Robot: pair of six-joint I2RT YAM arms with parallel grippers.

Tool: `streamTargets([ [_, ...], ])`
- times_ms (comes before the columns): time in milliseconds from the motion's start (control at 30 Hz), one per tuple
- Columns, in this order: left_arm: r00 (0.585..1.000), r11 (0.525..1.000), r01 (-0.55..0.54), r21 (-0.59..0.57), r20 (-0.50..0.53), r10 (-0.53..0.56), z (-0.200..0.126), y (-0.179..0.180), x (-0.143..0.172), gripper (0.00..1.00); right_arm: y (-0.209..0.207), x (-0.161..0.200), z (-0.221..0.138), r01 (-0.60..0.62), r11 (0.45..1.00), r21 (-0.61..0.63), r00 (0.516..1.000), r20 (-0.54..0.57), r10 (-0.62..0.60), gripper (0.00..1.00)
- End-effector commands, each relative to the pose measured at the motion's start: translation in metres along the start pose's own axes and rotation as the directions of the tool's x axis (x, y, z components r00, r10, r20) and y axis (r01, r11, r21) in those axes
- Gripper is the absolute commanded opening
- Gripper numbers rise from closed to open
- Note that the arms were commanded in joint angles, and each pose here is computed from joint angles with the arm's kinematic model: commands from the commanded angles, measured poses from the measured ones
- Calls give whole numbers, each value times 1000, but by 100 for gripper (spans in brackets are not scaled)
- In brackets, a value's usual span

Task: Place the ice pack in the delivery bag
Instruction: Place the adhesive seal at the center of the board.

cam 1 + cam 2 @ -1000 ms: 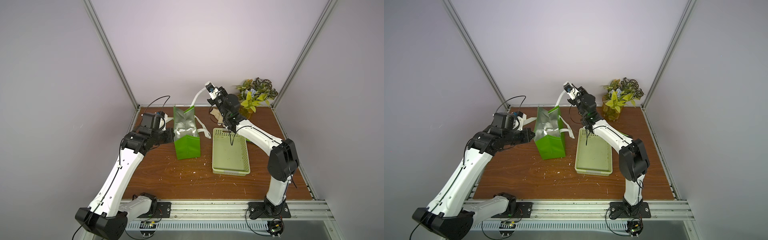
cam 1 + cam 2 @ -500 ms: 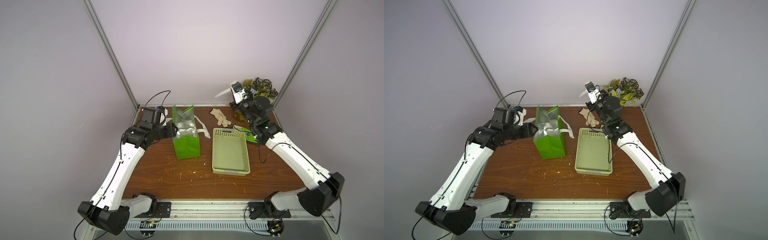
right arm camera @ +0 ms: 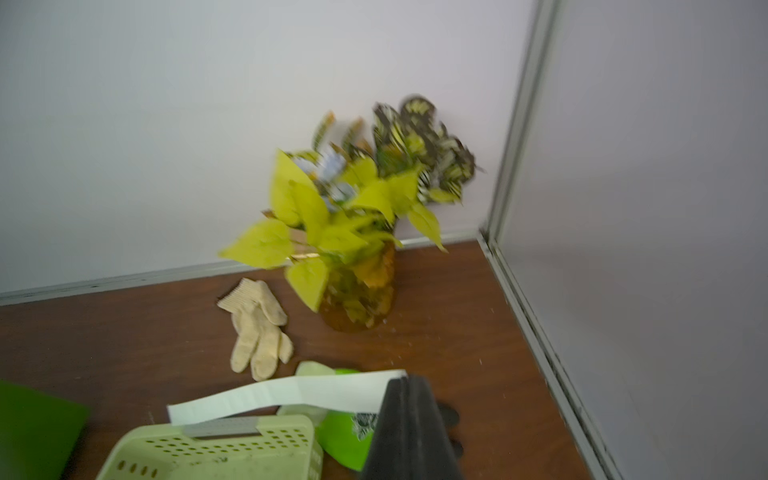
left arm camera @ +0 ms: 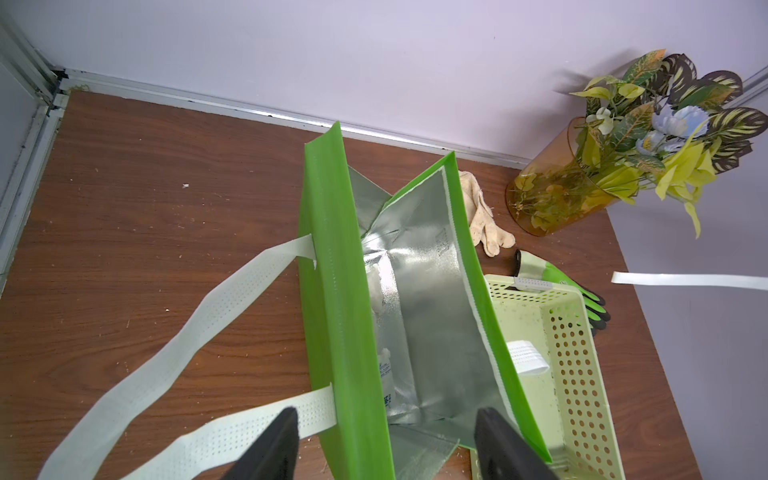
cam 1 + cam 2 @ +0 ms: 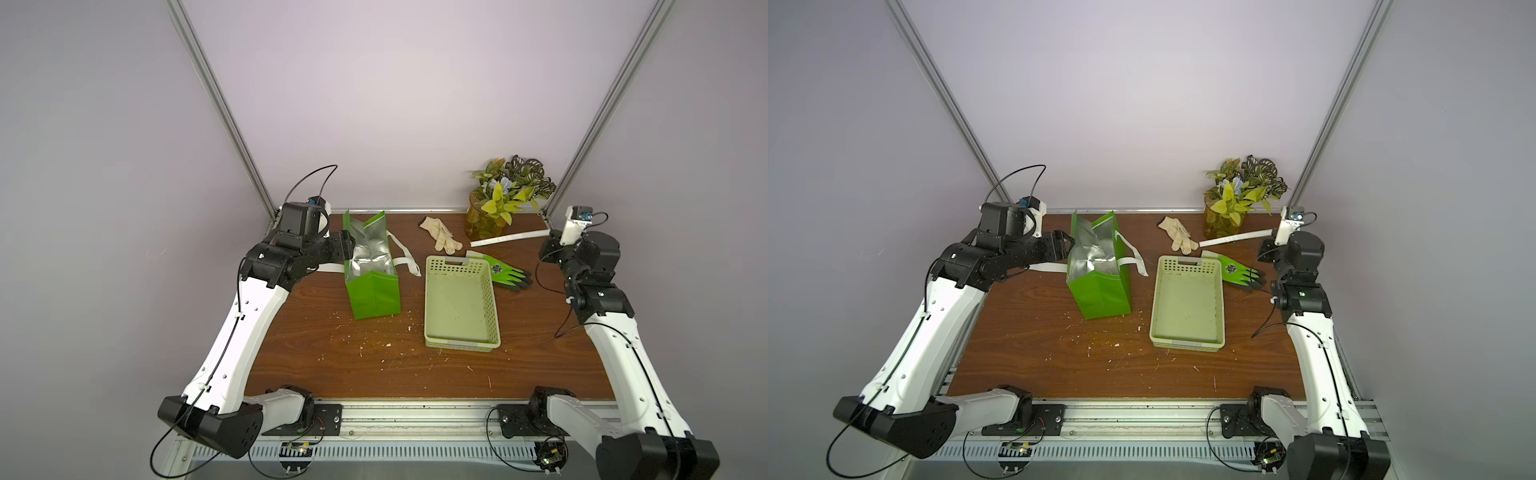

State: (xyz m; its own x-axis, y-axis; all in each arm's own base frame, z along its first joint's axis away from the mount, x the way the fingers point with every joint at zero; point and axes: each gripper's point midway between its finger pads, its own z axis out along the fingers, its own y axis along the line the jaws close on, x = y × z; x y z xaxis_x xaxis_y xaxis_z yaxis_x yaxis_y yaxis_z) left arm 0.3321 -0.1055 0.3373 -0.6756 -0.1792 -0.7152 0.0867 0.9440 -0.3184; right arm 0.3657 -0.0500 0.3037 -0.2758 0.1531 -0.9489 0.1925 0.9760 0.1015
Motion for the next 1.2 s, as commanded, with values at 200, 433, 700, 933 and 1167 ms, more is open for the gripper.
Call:
streamTargets([
  [200,1000,1000,-4,-20,13,4,-3,5,-2,71,-58,92,32,-269,948,173,958,-51,281,0],
  [433,1000,1000,-1,-23,8,1,-1,6,-1,71,-100,128,24,-217,902,373,966,-50,254,0],
  [700,1000,1000,-3,-27,13,4,-1,6,-4,78,-73,136,38,-230,948,220,956,-130,262,29],
  [933,997,998,-13,-60,77,17,-16,9,-18,92,-61,69,26,-136,979,152,986,-74,148,83],
  [1167,993,999,-18,-34,119,22,-23,12,-47,99,-5,28,22,-23,999,-24,995,-93,20,99],
])
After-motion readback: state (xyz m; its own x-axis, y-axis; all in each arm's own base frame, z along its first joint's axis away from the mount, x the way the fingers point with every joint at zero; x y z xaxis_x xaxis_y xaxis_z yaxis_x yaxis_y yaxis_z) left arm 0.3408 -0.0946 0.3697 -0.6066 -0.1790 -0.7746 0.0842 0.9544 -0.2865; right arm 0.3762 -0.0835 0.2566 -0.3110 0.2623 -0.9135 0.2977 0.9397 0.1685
